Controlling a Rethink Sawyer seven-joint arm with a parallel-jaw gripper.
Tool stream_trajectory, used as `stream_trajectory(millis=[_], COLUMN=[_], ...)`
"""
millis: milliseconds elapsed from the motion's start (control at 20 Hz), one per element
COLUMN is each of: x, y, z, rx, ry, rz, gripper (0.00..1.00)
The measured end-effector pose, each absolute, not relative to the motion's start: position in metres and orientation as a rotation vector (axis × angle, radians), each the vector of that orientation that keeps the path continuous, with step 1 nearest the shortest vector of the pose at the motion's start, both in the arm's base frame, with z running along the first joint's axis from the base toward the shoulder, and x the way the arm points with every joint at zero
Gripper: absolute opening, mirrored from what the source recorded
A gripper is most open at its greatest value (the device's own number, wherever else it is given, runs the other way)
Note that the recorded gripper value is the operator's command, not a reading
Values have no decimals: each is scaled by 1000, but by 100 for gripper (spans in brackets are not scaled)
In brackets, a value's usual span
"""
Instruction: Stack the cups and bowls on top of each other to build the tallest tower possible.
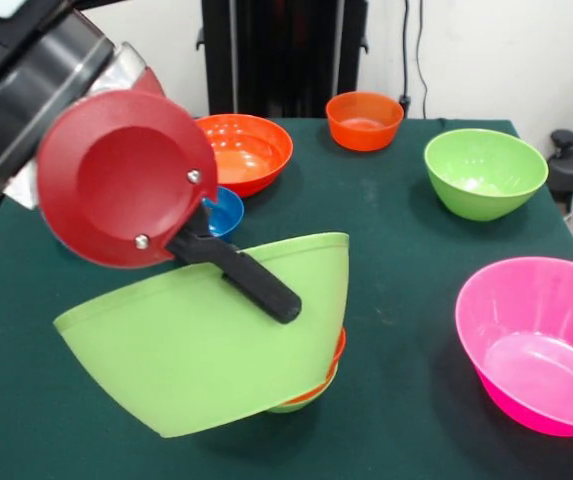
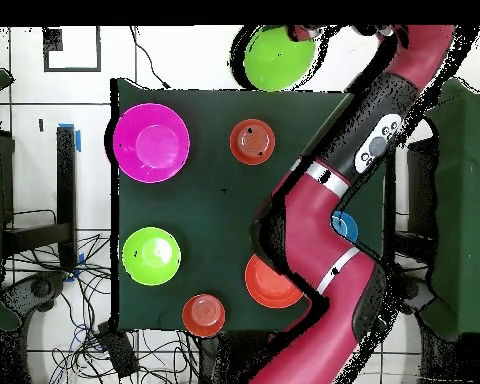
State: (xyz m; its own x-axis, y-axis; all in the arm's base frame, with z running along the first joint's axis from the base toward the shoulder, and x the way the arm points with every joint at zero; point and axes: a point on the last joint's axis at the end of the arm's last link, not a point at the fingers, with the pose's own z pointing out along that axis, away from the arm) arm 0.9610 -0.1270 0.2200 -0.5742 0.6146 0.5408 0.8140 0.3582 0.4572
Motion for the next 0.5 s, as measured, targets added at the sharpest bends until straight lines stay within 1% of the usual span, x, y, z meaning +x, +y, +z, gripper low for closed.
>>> stream_trajectory(millis=[500], x=[955], y=[-117], z=[206], rx=[-1226], ry=[-2341], rz=[-1005], gripper=[0])
